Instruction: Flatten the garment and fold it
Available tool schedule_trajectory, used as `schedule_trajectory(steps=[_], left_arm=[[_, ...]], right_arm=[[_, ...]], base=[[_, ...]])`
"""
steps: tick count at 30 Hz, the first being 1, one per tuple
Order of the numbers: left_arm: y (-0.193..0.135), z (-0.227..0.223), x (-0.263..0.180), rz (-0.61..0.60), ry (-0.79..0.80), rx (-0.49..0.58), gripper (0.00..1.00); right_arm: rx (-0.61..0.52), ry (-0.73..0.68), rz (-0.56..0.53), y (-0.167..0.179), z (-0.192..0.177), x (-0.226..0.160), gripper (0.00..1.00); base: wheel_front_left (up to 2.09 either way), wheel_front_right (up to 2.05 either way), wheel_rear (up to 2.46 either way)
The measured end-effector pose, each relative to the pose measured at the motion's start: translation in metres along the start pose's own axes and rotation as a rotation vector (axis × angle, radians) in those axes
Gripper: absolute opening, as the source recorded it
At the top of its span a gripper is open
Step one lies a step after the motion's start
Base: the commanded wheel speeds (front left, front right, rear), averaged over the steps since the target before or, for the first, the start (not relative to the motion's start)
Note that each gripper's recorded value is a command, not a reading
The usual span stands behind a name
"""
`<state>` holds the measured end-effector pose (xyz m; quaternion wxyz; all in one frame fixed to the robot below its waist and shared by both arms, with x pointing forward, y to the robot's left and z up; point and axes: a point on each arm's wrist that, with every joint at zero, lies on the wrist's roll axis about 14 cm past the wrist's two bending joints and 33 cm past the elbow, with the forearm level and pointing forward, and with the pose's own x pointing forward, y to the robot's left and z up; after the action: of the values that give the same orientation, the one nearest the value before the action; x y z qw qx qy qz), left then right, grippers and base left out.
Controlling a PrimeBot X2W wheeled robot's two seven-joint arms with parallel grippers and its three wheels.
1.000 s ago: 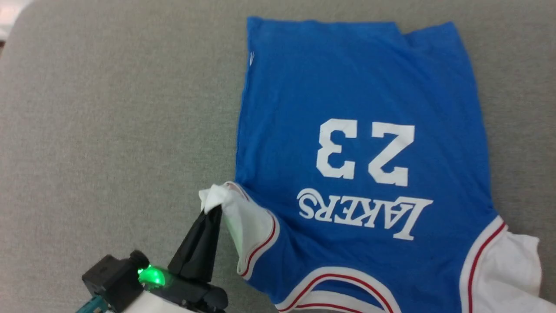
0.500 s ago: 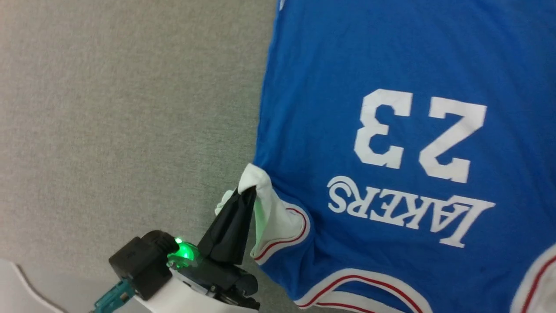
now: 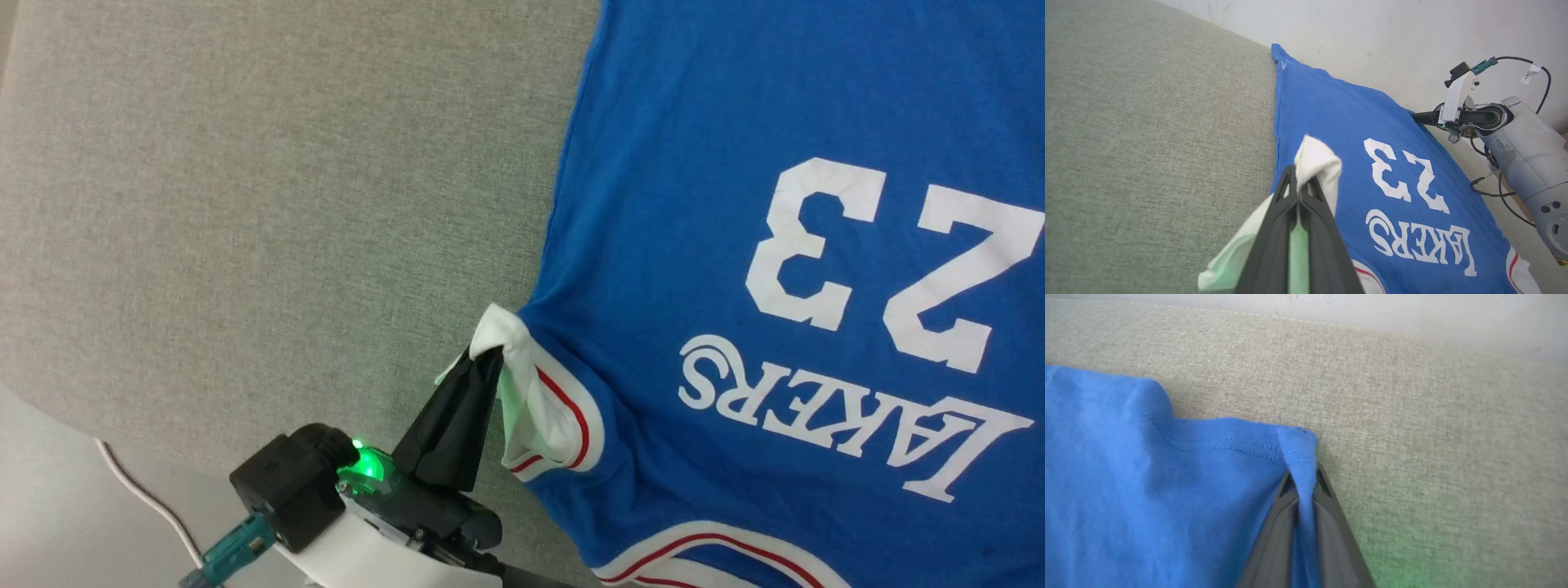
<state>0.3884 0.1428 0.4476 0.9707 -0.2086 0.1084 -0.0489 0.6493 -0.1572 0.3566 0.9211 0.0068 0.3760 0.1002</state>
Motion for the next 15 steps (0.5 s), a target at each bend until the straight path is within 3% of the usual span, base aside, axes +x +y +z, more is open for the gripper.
schedule_trajectory(steps=[8, 15], left_arm=[[-0.002, 0.009, 0.002, -0.021, -0.031, 0.017, 0.0], [0.0, 0.025, -0.014, -0.016, -0.052, 0.073, 0.0]], right_arm=[[0.003, -0.132, 0.016, 0.006, 0.025, -0.019, 0.0], [0.051, -0.312, 0.007, -0.013, 0.051, -0.088, 0.0]], base=[[0.0, 0.0, 0.0], [0.0, 0.0, 0.0]])
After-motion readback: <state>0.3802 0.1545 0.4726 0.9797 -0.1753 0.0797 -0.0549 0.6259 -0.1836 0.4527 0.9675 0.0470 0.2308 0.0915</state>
